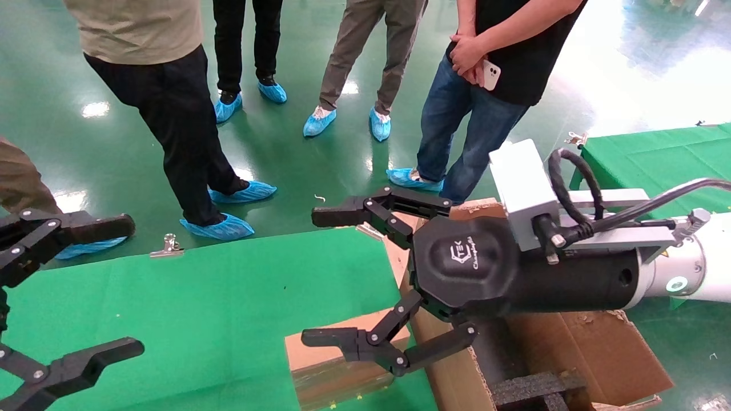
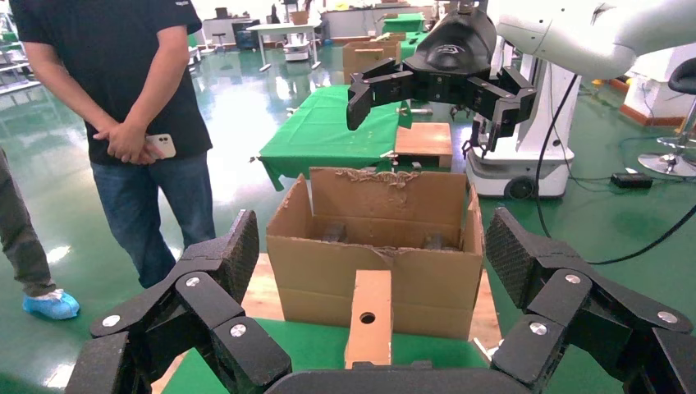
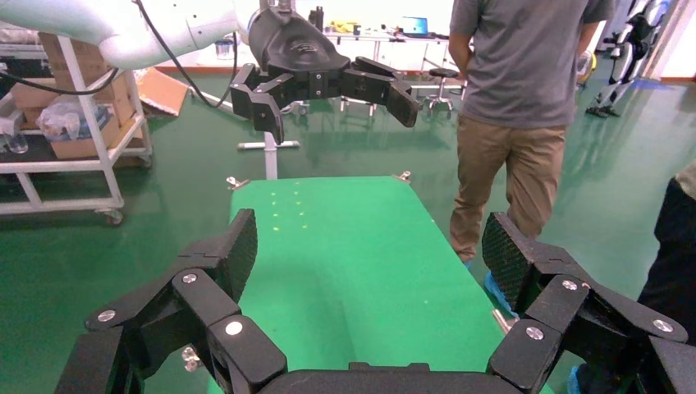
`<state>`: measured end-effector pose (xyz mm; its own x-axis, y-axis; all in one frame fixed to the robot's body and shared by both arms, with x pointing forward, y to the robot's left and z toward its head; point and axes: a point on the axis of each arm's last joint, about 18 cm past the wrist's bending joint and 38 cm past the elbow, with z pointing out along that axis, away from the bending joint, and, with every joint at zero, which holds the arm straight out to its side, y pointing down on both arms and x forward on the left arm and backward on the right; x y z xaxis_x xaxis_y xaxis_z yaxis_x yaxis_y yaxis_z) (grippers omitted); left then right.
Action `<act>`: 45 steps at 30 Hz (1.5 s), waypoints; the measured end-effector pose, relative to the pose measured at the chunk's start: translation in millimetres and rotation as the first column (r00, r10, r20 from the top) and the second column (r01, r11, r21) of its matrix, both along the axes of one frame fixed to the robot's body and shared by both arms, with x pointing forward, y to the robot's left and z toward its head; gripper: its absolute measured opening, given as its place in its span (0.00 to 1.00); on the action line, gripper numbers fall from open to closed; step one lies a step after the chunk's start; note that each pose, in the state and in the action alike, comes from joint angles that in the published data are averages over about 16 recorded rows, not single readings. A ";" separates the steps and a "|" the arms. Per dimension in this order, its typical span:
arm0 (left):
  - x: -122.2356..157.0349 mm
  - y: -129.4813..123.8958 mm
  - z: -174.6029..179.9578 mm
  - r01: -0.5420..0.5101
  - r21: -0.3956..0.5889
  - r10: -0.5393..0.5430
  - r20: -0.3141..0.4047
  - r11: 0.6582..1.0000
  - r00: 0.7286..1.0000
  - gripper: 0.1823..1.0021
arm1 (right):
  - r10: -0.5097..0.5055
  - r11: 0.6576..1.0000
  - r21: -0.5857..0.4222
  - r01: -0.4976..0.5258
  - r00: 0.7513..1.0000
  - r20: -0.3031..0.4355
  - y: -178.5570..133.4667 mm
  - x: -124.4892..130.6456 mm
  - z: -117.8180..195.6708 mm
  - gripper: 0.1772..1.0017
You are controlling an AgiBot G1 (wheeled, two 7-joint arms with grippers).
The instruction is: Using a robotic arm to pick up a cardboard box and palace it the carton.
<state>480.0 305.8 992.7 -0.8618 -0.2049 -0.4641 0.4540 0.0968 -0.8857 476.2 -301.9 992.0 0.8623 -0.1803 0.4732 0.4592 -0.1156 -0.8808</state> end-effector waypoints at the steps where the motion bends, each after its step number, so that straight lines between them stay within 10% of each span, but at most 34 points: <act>1: 0.0 0.0 0.0 0.000 0.000 0.000 0.000 1.000 1.000 1.00 | 0.000 1.000 0.000 0.000 1.000 0.000 0.0 0.0 0.0 1.00; 31: 0.0 0.0 0.0 0.000 0.000 0.000 0.000 1.000 1.000 0.97 | -0.015 0.999 -0.029 0.015 1.000 -0.003 -0.4 3.2 -2.5 1.00; 45: 0.0 0.0 0.0 0.000 0.000 0.000 0.000 1.000 1.000 0.74 | -0.106 0.963 -0.252 0.096 0.994 -0.024 2.3 42.3 -30.4 1.00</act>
<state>480.0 305.8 992.7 -0.8618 -0.2048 -0.4641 0.4540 0.0968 -0.8857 518.5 -299.6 961.6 0.8635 -0.1470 0.4824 0.4014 -0.3786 -0.8340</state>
